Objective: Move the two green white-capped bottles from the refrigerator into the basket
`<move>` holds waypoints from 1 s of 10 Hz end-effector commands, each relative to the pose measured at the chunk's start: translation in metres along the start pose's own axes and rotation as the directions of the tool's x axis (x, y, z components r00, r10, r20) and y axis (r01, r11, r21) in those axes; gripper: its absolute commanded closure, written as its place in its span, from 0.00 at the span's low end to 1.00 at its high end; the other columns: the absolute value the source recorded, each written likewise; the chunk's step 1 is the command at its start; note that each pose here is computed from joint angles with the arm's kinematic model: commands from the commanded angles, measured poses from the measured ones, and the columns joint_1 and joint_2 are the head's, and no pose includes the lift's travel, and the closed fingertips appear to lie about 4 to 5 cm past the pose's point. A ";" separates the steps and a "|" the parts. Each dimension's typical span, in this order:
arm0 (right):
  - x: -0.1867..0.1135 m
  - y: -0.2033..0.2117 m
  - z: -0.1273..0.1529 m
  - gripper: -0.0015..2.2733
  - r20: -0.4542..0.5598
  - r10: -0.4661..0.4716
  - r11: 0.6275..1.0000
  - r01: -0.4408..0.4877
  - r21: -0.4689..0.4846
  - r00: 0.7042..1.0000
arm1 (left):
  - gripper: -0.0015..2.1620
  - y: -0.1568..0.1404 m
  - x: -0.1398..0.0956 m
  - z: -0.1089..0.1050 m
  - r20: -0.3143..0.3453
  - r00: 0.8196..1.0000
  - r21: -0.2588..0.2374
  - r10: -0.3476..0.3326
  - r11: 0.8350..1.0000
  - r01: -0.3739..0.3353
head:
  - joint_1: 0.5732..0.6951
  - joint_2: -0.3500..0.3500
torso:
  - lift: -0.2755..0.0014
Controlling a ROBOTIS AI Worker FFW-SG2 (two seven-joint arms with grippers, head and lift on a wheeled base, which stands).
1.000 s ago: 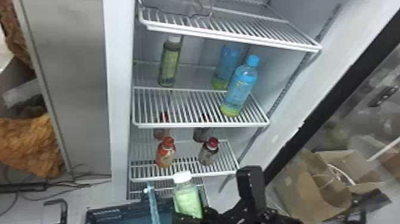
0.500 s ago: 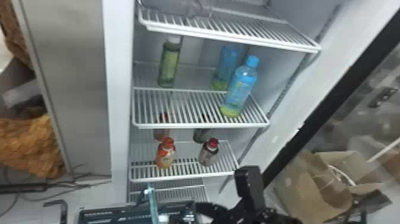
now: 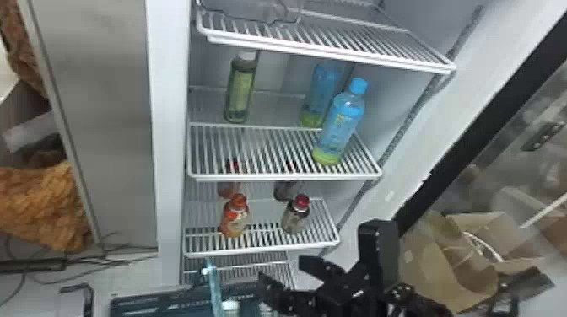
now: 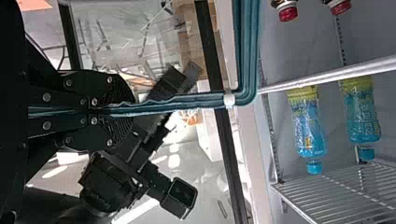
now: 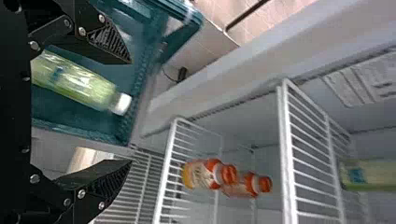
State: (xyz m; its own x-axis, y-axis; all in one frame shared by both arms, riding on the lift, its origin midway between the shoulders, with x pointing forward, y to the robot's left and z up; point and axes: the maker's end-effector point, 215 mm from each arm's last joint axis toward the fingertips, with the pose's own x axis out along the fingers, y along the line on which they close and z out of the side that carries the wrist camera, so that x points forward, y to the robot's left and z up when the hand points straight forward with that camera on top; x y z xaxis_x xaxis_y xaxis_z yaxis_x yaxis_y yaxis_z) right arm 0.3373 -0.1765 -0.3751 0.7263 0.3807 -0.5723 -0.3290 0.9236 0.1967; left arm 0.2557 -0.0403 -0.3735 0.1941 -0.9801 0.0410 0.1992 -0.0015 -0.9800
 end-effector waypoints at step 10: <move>0.044 -0.047 0.166 0.04 0.603 -0.058 0.988 0.134 -0.081 0.796 | 0.54 -0.004 0.005 -0.002 -0.015 1.000 0.004 -0.010 1.000 0.010 | 1.00 0.00 | 0.98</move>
State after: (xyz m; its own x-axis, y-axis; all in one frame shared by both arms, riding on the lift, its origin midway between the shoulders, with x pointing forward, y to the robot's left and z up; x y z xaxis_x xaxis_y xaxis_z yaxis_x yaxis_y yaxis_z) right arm 0.4763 -0.1944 -0.2771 0.9595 0.2811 -0.0176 -0.2798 0.9585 0.0543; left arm 0.2547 -0.0447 -0.3708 0.1813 -0.9824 0.0456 0.2057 -0.0074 -0.9786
